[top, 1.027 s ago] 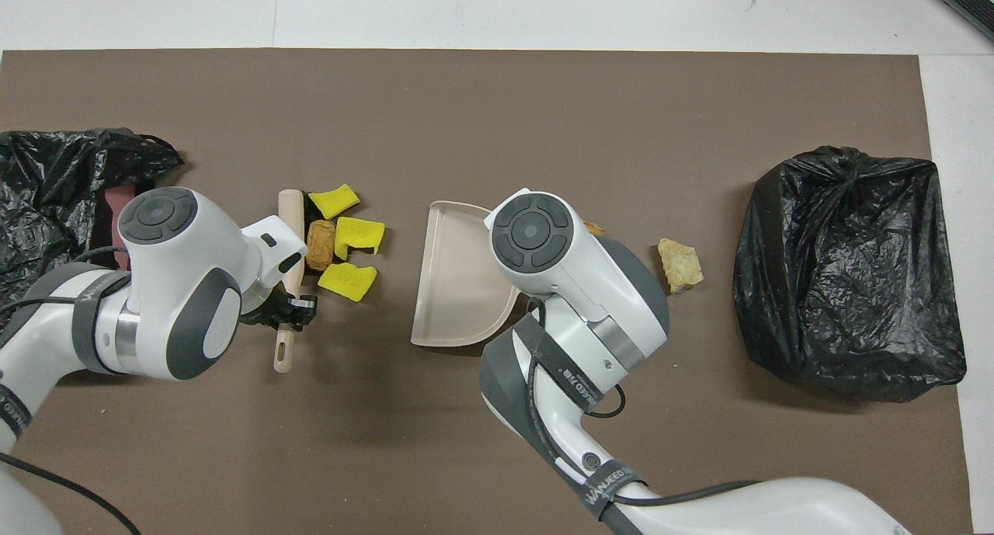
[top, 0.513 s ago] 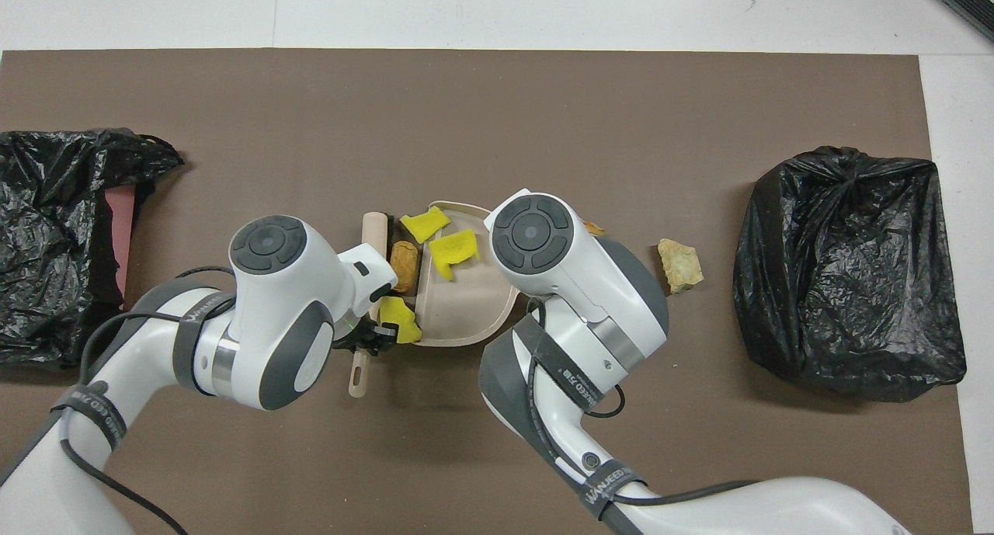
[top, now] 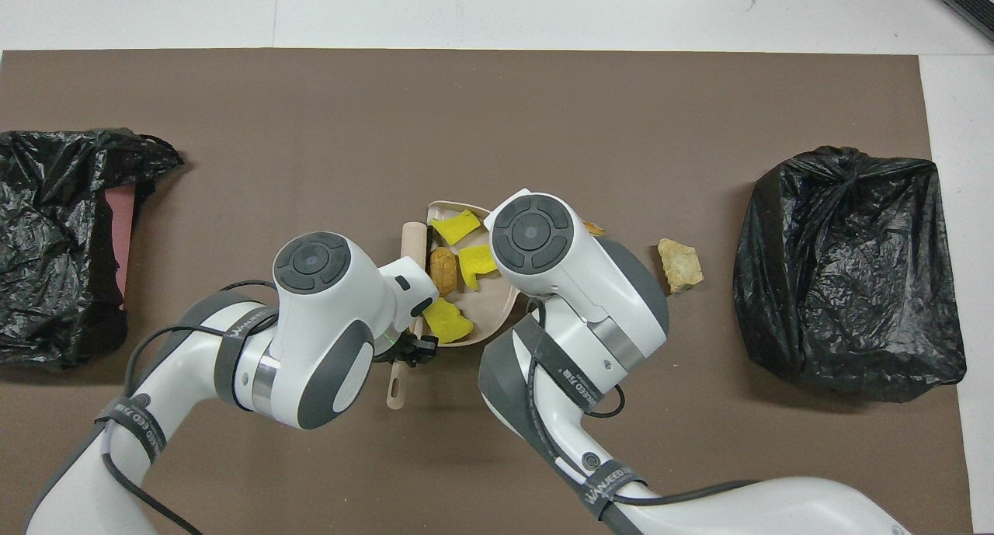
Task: Sweep and dump trash in bin
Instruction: 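Sweep the sponge and bread pieces into the dustpan with the left gripper, then carry the loaded dustpan to the black bag with the right gripper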
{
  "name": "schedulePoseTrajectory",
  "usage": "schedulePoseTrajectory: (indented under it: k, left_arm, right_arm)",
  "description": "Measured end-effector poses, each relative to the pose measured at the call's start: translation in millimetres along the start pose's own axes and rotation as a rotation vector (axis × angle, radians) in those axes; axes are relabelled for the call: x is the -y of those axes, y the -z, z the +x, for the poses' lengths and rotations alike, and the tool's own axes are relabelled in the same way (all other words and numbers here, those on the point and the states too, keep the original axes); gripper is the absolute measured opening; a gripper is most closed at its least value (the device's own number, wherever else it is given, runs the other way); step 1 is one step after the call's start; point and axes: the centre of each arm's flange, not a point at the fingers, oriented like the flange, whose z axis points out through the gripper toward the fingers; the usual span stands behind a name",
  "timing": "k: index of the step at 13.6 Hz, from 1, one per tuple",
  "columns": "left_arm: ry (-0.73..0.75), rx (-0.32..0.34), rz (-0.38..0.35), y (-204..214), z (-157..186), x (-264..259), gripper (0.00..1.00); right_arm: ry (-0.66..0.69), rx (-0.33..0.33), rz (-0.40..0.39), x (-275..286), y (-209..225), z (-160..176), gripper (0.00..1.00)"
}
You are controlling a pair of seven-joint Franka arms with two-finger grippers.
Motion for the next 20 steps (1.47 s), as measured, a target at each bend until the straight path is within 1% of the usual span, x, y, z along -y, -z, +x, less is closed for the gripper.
schedulePoseTrajectory:
  k: [2,5,8,13,18,20]
  left_arm:
    - [0.036,0.015,0.001,21,-8,6,0.26]
    - [0.103,0.082,0.017,41,-20,28,0.26]
    - [0.129,0.115,0.021,56,-28,45,0.26]
    - [0.123,0.145,0.038,45,-40,43,0.26]
    - [0.107,0.180,0.076,24,-78,31,0.26]
    - [0.106,0.186,0.082,20,-85,31,0.26]
  right_arm:
    - [0.000,0.000,0.000,0,0,0,0.31]
    - [0.000,0.000,0.000,0,0,0,0.31]
    - [0.000,0.000,0.000,0,0,0,0.31]
    - [0.000,0.000,0.000,0,0,0,0.31]
    - [0.000,-0.001,-0.001,0,0,0,0.31]
    - [0.001,-0.004,-0.003,0,-1,0,0.31]
